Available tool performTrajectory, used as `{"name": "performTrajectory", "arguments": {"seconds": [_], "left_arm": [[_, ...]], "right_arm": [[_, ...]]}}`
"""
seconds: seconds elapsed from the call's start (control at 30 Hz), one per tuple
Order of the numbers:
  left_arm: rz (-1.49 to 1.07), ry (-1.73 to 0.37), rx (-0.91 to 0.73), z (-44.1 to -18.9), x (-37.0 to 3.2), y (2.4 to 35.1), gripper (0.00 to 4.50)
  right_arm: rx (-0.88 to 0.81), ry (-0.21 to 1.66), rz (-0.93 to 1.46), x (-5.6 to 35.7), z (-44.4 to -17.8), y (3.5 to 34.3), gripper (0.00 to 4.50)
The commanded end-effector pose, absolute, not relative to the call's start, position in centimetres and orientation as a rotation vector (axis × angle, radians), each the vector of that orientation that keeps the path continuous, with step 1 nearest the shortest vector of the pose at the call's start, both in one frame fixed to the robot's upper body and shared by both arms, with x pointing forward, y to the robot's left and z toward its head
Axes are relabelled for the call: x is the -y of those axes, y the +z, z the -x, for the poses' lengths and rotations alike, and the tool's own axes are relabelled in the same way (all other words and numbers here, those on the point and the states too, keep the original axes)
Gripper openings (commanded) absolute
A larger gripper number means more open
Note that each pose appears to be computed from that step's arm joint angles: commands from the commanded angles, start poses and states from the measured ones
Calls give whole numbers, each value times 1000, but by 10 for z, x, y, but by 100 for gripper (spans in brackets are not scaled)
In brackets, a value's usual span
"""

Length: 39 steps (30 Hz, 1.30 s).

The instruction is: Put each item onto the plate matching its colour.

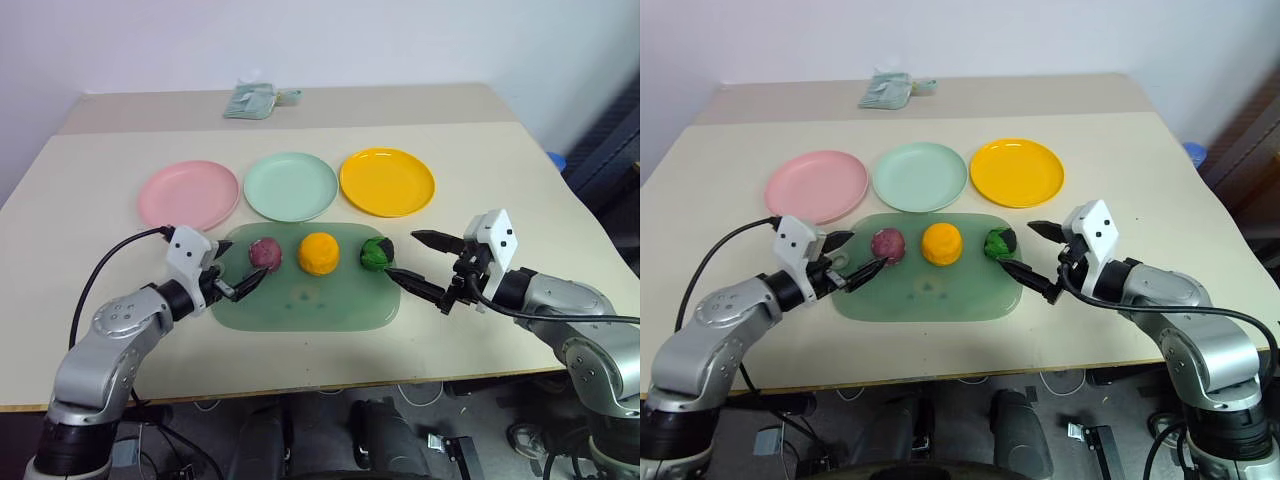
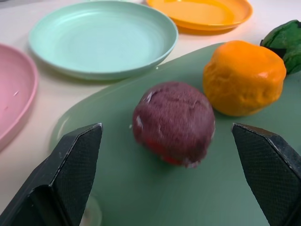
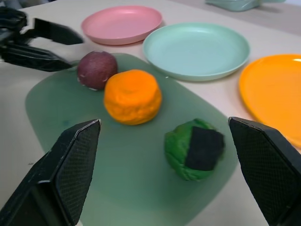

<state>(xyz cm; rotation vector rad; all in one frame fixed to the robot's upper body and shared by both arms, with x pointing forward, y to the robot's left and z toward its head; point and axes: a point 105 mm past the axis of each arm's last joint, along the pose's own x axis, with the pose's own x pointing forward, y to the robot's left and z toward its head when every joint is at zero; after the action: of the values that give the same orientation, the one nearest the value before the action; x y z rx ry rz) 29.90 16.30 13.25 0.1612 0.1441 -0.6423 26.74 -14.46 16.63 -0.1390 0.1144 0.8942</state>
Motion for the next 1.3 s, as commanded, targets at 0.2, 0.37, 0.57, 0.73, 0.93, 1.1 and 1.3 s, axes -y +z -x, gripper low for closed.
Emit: {"name": "performTrajectory", "arguments": {"seconds": [0.2,0.37,0.57,0.73,0.93,1.1,1.3], "left_arm": [[-220,-711,-135,-312,-148,130,450],[-223,-736,-127,-321,-138,133,450],[-231,-746,-145,-327,-132,130,450],[-233,-733,-158,-327,-133,128,328],[-221,-702,-143,-327,-138,129,242],[-179,-512,-46,-345,-161,148,242],[-173,-47,59,-384,-216,177,242]], "right_arm": [[-90,1029,153,126,-237,168,443],[-89,1023,144,123,-235,163,443],[-85,1018,146,123,-234,160,443],[-76,1009,151,124,-235,160,450],[-65,1006,157,122,-239,160,450],[-53,1001,163,122,-242,162,450],[-47,1004,164,122,-245,163,450]]}}
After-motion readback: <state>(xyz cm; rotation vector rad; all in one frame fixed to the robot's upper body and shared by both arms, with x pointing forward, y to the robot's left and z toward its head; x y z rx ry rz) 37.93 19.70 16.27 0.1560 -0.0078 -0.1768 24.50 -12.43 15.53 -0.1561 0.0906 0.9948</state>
